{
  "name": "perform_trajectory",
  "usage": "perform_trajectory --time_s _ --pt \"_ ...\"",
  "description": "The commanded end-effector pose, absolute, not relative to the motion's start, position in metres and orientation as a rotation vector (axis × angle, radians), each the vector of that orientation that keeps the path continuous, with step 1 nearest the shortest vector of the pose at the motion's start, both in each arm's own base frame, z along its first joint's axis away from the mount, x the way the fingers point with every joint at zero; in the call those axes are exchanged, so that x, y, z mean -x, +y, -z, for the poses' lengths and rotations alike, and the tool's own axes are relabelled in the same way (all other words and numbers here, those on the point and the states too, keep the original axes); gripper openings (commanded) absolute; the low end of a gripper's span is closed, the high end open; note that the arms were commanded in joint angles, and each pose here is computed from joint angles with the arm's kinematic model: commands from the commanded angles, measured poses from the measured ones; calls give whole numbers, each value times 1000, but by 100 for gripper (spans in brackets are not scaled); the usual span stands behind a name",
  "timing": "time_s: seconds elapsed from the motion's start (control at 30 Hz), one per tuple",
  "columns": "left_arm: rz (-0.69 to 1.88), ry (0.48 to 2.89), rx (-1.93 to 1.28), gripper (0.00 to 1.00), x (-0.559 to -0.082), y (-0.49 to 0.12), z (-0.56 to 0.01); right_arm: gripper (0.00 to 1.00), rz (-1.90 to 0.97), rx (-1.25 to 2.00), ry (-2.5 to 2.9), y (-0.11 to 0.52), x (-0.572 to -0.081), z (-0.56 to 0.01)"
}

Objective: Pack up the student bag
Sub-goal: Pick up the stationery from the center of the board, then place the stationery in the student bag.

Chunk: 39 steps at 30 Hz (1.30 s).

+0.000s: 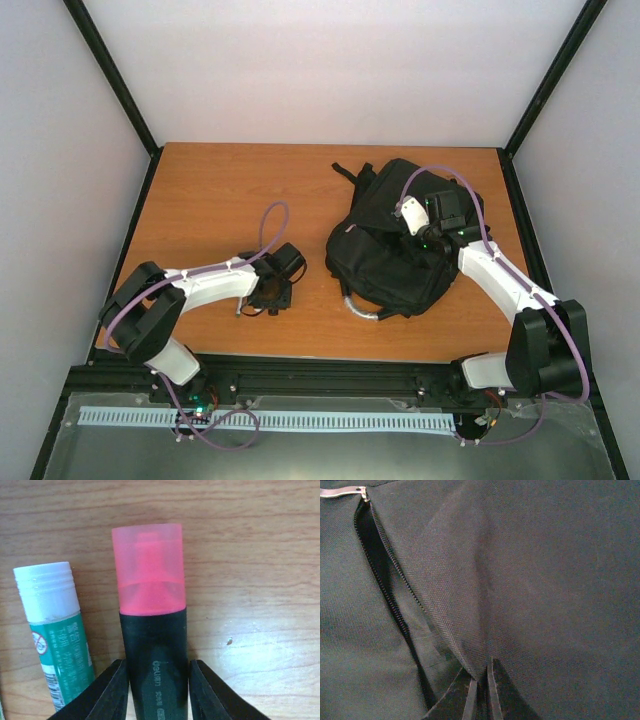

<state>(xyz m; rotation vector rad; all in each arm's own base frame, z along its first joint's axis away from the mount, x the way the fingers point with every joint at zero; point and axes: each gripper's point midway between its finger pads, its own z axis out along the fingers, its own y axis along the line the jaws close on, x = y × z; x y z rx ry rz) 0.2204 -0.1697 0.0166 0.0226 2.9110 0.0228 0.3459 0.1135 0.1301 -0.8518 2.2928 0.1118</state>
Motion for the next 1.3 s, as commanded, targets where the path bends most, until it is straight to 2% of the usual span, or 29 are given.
perform_trajectory --time_s 0.0,0.27,0.57,0.73,1.0,1.17,1.27 --pt "-2 2906 -52 33 -225 -179 -23 3 -141 860 2273 118 -349 -138" --pt "-10 2909 -64 21 -225 -178 -26 3 -142 862 2275 118 -349 -137" --pt "88 2895 -78 17 -226 -191 -44 3 -143 860 2273 118 -348 -138" --pt "305 2810 -113 17 -234 -217 -90 3 -146 863 2271 119 -348 -138" --pt "819 2616 -326 17 -239 -292 -161 3 -154 856 2253 120 -347 -144" --pt "1117 2541 -506 17 -235 -348 -173 3 -160 852 2247 121 -347 -146" --pt "1170 2516 -547 16 -243 -369 -171 3 -161 848 2243 121 -347 -147"
